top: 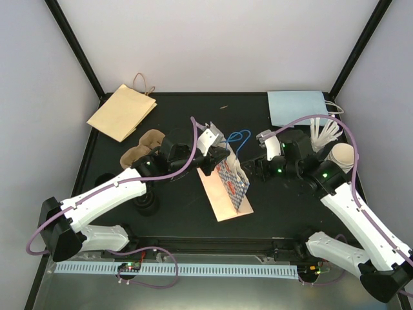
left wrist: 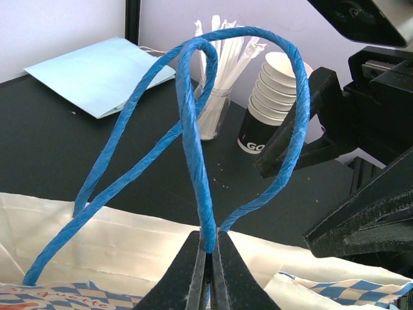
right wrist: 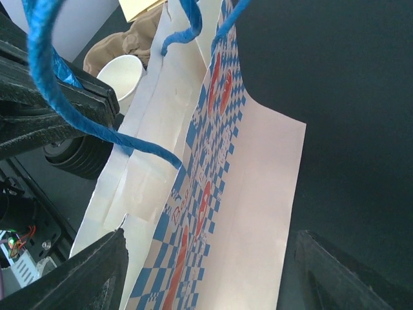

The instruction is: Pack the takeout coffee

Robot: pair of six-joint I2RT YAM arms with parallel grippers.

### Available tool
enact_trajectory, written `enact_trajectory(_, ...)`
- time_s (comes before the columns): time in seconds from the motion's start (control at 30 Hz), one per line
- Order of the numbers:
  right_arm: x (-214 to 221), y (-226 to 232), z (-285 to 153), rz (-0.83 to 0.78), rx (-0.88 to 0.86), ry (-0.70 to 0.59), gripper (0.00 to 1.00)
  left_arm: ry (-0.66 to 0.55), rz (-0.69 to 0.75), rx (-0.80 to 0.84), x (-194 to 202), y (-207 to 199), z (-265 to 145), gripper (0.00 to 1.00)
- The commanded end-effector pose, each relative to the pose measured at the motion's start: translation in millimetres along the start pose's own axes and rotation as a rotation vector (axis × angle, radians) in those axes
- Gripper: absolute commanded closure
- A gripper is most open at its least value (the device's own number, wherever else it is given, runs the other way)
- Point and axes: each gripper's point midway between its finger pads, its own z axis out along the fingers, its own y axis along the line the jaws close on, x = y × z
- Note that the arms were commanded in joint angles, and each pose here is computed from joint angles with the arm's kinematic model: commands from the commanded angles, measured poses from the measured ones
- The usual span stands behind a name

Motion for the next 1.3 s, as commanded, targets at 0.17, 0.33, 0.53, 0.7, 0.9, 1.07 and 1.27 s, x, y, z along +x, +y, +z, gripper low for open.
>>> enact_trajectory(0.17,-8.7,5.8,-7.3,-0.030,0.012,-0.005,0.27,-0.016,0.021,0.021,-7.8,-4.5,-6.8,0.98)
enact_trajectory(0.33,-7.4,7.2,-3.5,-0.041,0.035,0.020,0.29,-0.013,0.018,0.023,-6.6,-4.4,-5.8,0.98)
enact_trajectory(0.53,-8.5,11.4,3.9,-0.047,0.037,0.038,0.34,-0.009,0.018,0.025,-5.5,-4.5,-5.3,0.98)
enact_trajectory(0.7,-8.6,13.9,9.8,-0.063,0.058,0.059,0.37,-0.005,0.018,0.026,-4.3,-4.2,-4.1,0.99)
enact_trajectory(0.9,-8.3,3.7,21.1,-0.056,0.144,0.094,0.41,0.001,0.017,0.035,-1.8,-5.1,-2.6,0.99)
enact_trajectory(1.07,-18.4,2.2,25.1,-0.031,0.165,0.061,0.43,0.007,0.020,0.042,-0.9,-6.5,-2.7,0.99)
enact_trajectory(1.27,-32.8,2.2,26.7,-0.010,0.173,0.003,0.44,0.005,0.023,0.051,-1.6,-8.3,-4.3,0.98)
